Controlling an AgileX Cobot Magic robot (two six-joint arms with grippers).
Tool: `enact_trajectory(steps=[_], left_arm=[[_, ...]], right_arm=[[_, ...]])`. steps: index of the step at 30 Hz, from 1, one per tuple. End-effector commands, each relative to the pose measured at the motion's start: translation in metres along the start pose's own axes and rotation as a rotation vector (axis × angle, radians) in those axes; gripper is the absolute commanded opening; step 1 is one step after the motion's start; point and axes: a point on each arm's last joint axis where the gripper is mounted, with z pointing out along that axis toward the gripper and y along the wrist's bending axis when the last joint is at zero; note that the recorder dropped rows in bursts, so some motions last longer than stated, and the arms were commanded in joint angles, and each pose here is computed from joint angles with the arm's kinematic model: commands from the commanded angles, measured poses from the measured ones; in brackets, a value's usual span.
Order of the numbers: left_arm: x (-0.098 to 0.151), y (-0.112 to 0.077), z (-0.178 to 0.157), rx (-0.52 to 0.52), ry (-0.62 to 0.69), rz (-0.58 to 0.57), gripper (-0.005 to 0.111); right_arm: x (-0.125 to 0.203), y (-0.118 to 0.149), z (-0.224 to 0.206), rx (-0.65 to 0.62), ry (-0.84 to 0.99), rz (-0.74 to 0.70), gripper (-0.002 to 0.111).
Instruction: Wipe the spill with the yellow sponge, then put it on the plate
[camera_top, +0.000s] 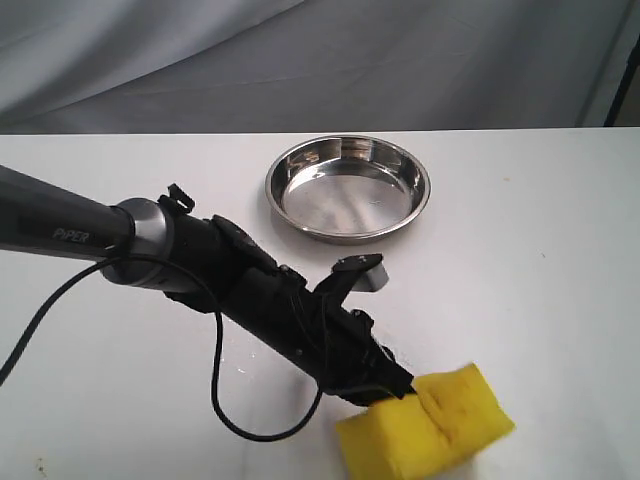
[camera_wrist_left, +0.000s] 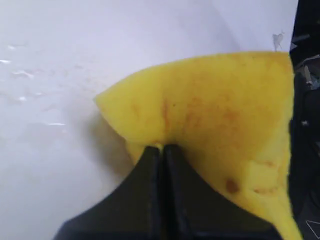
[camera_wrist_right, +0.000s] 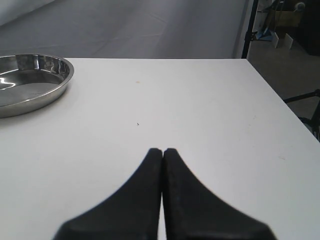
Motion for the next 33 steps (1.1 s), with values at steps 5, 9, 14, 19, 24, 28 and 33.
enact_trajectory(steps=[5,9,14,19,24,28,33], left_arm=[[-0.001,0.044,-0.03,-0.131,-0.034,-0.026,0.0],[-0.003,0.066,-0.048,-0.242,-0.078,-0.036,0.0],[-0.004,0.092,-0.074,-0.331,-0.142,-0.053,0.0],[-0.001,0.115,-0.099,-0.397,-0.199,-0.075,0.0],[0.005,0.136,-0.127,-0.433,-0.256,-0.143,0.0],[0.004,0.136,-0.148,-0.452,-0.299,-0.132,0.0],[-0.011,0.109,-0.174,-0.458,-0.375,0.004,0.0]], right_arm=[[0.001,0.0,0.0,-0.002,-0.005,-0.006,0.0],[0.001,0.0,0.0,-0.002,-0.005,-0.006,0.0],[0.001,0.0,0.0,-0.002,-0.005,-0.006,0.0],[0.001,0.0,0.0,-0.002,-0.005,-0.006,0.0],[0.001,0.0,0.0,-0.002,-0.005,-0.006,0.0],[0.001,0.0,0.0,-0.002,-0.005,-0.006,0.0],[0.001,0.0,0.0,-0.002,-0.005,-0.006,0.0]])
